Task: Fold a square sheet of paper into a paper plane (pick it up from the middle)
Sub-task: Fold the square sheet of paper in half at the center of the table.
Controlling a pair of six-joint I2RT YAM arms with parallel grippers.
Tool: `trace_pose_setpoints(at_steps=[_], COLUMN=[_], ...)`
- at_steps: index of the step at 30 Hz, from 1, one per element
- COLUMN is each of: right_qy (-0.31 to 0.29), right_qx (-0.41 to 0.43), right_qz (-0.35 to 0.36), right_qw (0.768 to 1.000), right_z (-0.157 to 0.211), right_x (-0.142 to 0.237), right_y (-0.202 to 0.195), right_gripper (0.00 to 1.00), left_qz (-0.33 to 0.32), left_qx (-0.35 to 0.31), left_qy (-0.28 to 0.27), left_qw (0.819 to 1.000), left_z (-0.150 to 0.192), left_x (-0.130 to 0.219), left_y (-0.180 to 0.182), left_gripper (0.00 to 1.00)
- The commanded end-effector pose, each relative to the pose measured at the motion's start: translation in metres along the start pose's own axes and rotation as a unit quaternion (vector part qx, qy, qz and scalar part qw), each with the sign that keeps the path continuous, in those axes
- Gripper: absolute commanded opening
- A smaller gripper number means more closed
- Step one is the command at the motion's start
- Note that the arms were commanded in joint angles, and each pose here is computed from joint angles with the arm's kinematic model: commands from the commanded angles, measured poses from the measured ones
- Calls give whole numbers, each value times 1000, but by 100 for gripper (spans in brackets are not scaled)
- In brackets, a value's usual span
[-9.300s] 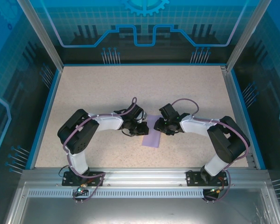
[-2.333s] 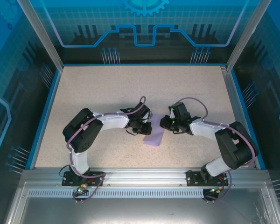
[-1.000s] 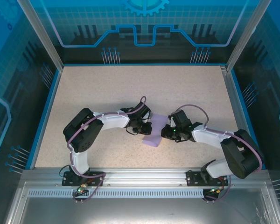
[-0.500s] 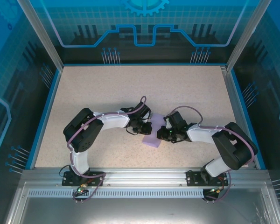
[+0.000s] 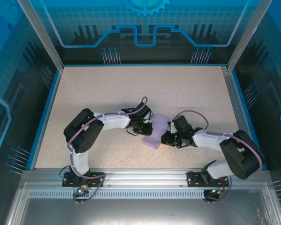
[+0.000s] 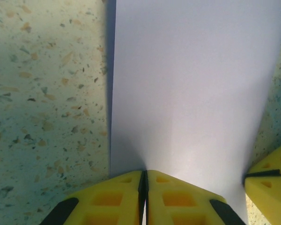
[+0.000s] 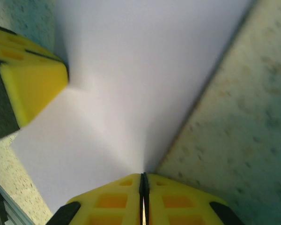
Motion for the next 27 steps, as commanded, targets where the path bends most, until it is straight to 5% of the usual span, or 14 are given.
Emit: trace_pose_setpoints(at_steps=[1,6,11,27], right_qy=[14,-5,4,84], right_qx=[-15,-19,-1,0], right_qz=[8,-75,-76,-1], right_qw=[1000,997,997,996], right_z=[8,-9,-12,31], right_x=[9,8,-7,-25], right_y=[-3,37,54,1], right_gripper=[11,12,12,11], left_qz=[-89,-86,-85,-85], left_qx=[23,25,25,21], left_qy=[119,117,116,123], left_qw=[989,989,989,988], left_z=[63,61,60,62], left_x=[-20,-20,-19,-23], left_y=[41,39,39,40], left_gripper=[12,12,12,12])
Point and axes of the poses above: each hand's point on the last joint's axis, 136 mm out from that joint toward the fingers, its own x axis back along the fingers, its own y axis along the line the jaws close on, z = x × y, the point moved 3 cm from there along x, back along the fingers, and after that the axes turned 8 degrees about -x, right-handed, at the moved point
